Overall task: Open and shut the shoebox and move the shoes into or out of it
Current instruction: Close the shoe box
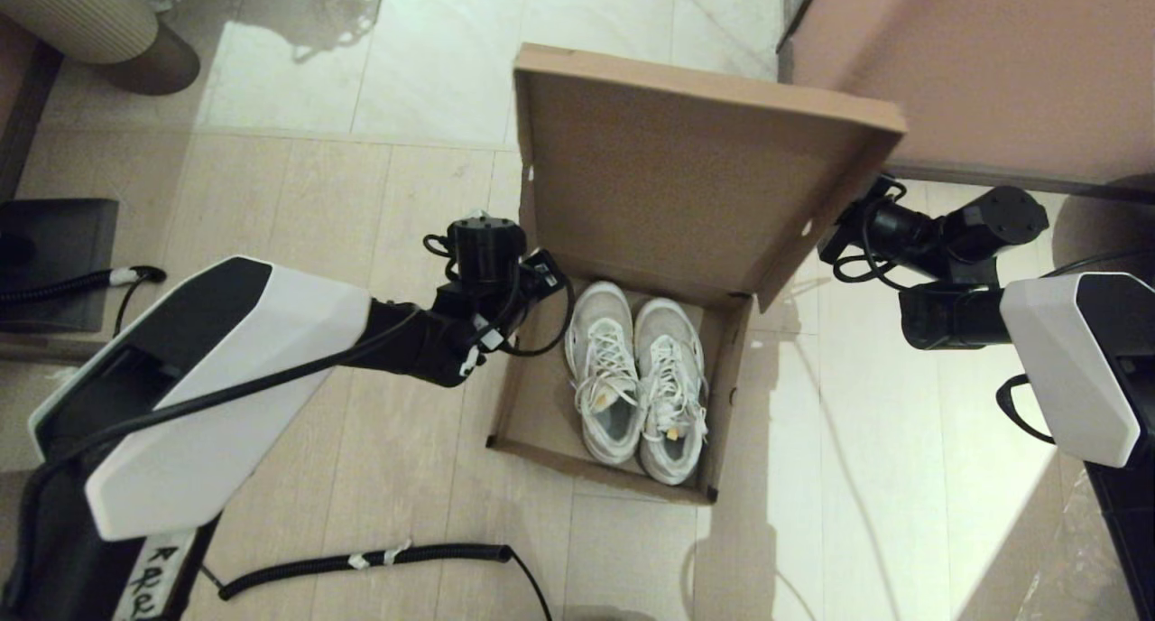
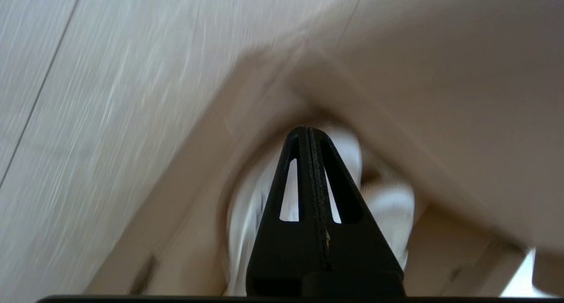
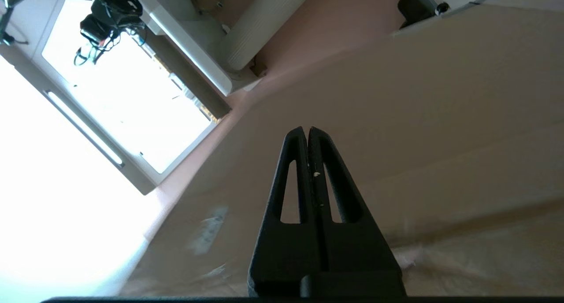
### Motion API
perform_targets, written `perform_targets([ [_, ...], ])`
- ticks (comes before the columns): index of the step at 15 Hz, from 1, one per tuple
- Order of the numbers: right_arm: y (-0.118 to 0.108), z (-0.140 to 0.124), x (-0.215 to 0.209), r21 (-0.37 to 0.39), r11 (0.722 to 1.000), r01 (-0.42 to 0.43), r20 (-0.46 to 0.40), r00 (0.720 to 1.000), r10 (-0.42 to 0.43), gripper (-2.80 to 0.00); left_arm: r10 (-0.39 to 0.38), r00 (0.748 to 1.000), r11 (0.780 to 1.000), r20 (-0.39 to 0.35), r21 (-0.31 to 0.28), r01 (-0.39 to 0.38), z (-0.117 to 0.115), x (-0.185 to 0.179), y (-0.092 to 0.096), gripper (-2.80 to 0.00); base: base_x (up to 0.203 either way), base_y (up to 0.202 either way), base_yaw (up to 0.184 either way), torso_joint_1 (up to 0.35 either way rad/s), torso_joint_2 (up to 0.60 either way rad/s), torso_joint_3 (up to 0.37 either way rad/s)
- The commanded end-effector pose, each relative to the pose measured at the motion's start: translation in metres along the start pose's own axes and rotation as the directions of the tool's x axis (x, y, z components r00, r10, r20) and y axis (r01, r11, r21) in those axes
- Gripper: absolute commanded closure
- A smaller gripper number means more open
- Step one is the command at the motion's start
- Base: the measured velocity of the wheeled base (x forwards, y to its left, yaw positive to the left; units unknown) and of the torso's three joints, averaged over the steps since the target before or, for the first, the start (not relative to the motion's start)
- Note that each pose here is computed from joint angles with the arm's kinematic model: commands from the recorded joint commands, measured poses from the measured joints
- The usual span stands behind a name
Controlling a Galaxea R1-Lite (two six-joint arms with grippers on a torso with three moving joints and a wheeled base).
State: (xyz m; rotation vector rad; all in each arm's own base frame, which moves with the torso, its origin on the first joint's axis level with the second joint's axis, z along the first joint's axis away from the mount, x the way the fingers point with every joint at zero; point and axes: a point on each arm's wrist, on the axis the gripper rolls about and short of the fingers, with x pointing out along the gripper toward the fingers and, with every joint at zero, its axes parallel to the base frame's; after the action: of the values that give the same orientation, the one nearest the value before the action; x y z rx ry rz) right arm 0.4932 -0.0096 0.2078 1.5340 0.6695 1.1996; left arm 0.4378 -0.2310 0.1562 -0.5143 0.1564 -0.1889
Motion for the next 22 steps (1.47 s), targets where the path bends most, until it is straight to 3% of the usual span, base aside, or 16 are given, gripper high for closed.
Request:
perform_targets([
  [1,-0.004,0.001,-0.001,0.017,1.000,0.005,-0.002,1.000,-0.005,0.00,0.013,1.000,1.000,-0.011,0.004,-0.013,0.007,-0.013,0.000,0.00,0.000,0.000,0.000,0.000,0.00,0.000],
  [4,-0.009,0.002,0.000,0.027,1.000,0.007,0.000,1.000,-0.007,0.00,0.056,0.998,0.998,-0.023,0.015,-0.056,0.009,-0.024,0.004,0.00,0.000,0.000,0.000,0.000,0.00,0.000],
  [9,-0.005,-0.002,0.006,0.021,1.000,0.006,-0.018,1.000,-0.006,0.00,0.052,0.999,0.999,-0.015,0.005,-0.052,0.030,-0.051,0.003,0.00,0.000,0.000,0.000,0.000,0.00,0.000],
  [13,0.014,-0.010,0.009,0.030,0.999,0.024,-0.053,0.998,-0.023,0.00,0.093,0.991,0.996,0.101,-0.028,-0.090,0.078,-0.059,0.020,0.00,0.000,0.000,0.000,0.000,0.00,0.000],
  [17,0.034,-0.025,0.011,0.049,0.997,0.062,-0.090,0.994,-0.058,0.00,0.120,0.961,0.992,0.249,-0.065,-0.107,0.129,-0.048,0.040,0.00,0.000,0.000,0.000,0.000,0.00,0.000],
  [22,0.044,-0.061,-0.001,0.137,0.976,0.167,-0.130,0.980,-0.149,0.00,0.118,0.931,0.993,0.344,-0.050,-0.108,0.143,-0.005,0.058,0.00,0.000,0.000,0.000,0.000,0.00,0.000],
])
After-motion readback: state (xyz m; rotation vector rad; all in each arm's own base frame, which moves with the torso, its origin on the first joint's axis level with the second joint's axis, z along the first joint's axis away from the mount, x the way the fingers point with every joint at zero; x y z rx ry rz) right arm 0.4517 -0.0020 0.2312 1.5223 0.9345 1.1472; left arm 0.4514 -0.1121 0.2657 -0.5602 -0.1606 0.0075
